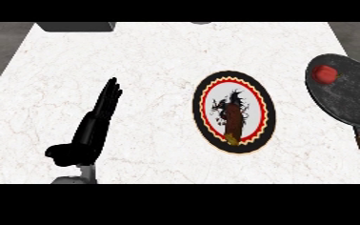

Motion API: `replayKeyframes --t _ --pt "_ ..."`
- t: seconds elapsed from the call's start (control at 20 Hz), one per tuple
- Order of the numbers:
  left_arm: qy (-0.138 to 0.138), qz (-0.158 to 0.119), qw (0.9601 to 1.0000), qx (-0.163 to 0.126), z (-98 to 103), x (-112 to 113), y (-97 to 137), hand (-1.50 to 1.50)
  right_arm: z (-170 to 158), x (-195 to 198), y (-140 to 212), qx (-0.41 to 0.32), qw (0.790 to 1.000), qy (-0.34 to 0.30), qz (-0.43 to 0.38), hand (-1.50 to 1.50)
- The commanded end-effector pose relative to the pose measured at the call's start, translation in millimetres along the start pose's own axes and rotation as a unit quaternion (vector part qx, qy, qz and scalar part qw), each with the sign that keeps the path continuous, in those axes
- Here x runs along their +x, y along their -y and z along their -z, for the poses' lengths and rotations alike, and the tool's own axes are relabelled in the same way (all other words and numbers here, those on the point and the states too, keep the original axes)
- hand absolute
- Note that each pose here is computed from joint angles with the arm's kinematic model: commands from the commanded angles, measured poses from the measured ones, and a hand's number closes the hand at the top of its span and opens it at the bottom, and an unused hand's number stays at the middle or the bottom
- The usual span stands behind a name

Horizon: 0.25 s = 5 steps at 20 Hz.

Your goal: Pick the bell pepper from the plate and place it in the pan

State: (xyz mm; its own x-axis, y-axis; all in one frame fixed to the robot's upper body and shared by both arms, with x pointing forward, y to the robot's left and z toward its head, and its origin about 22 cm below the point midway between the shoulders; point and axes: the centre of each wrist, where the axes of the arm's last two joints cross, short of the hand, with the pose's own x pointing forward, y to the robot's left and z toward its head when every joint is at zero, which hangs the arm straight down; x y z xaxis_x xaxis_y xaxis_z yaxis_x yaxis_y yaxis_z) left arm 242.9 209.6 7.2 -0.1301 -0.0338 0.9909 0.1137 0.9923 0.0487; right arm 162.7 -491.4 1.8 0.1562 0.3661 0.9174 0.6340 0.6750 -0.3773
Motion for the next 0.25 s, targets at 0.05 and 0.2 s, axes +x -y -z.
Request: replayKeyframes --t 0.05,0.2 --pt "-0.006 -0.002 1.0000 0.002 9 5 3 0.00 -3 3 3 -0.014 0.999 0.014 -0.030 -1.50" --pt "-0.011 -0.004 0.9999 -0.001 6 9 1 0.00 18 9 9 -0.025 0.998 0.020 -0.048 -1.50"
